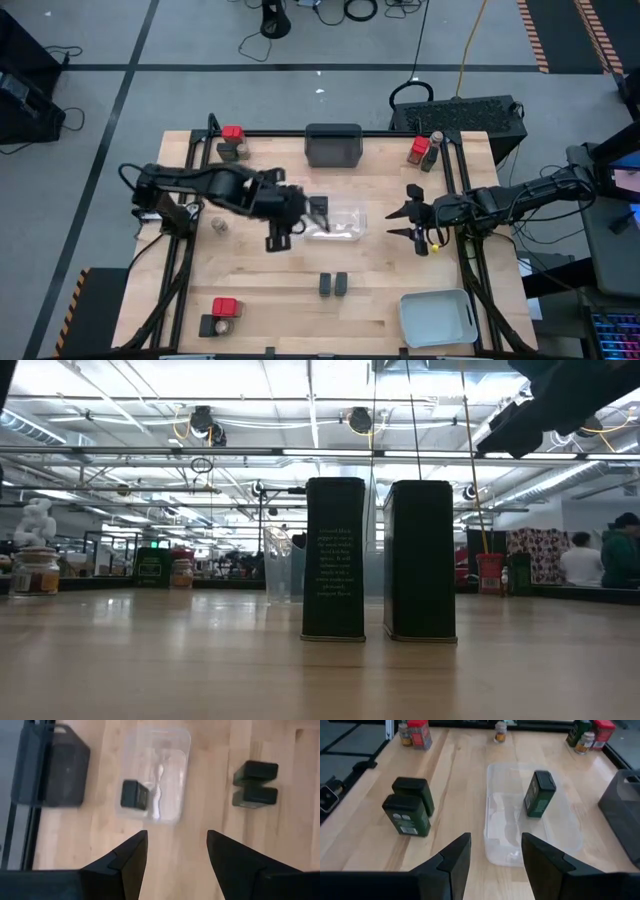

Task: Sort spices by type
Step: Put the green seasoning bottle into the transparent bin

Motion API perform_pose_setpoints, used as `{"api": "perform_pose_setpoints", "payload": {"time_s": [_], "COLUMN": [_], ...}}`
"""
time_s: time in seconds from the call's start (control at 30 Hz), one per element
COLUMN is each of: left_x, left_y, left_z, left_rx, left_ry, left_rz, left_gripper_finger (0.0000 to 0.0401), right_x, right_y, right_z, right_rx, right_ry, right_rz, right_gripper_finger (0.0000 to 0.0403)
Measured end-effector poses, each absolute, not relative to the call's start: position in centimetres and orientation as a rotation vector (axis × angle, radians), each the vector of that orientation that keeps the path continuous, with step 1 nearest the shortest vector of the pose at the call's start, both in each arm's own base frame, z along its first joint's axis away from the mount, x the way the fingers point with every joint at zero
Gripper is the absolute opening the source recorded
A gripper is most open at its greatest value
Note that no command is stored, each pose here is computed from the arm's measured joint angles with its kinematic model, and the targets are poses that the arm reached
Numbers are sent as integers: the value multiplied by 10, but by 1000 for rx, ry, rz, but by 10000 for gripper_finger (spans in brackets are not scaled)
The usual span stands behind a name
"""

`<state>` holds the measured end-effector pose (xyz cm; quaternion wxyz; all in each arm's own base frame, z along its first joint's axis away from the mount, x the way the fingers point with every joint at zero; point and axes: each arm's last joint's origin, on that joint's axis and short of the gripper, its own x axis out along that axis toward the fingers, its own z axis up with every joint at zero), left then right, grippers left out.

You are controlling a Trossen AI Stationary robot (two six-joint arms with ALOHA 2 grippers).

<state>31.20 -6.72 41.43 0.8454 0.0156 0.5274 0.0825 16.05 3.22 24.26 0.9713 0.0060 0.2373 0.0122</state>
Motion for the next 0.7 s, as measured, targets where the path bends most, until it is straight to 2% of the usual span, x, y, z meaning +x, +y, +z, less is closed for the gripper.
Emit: {"api": "perform_pose_setpoints", "payload": {"time_s": [0.2,0.43,0.7], "left_x": [298,298,326], "left_y": [-96,-113,-125], "left_z": [414,396,365], "left_rx": [-19,-8,48], "left_ry": [1130,1153,1036], "left_rz": [210,238,98], "left_gripper_finger": [210,210,210], "right_x": [161,161,161], "right_y": [32,32,34], "right_z": [244,244,244], "right_rx": [15,18,75], "right_ry": [464,464,474], "right_rz": [26,25,69], "right_gripper_finger": [157,157,157]}}
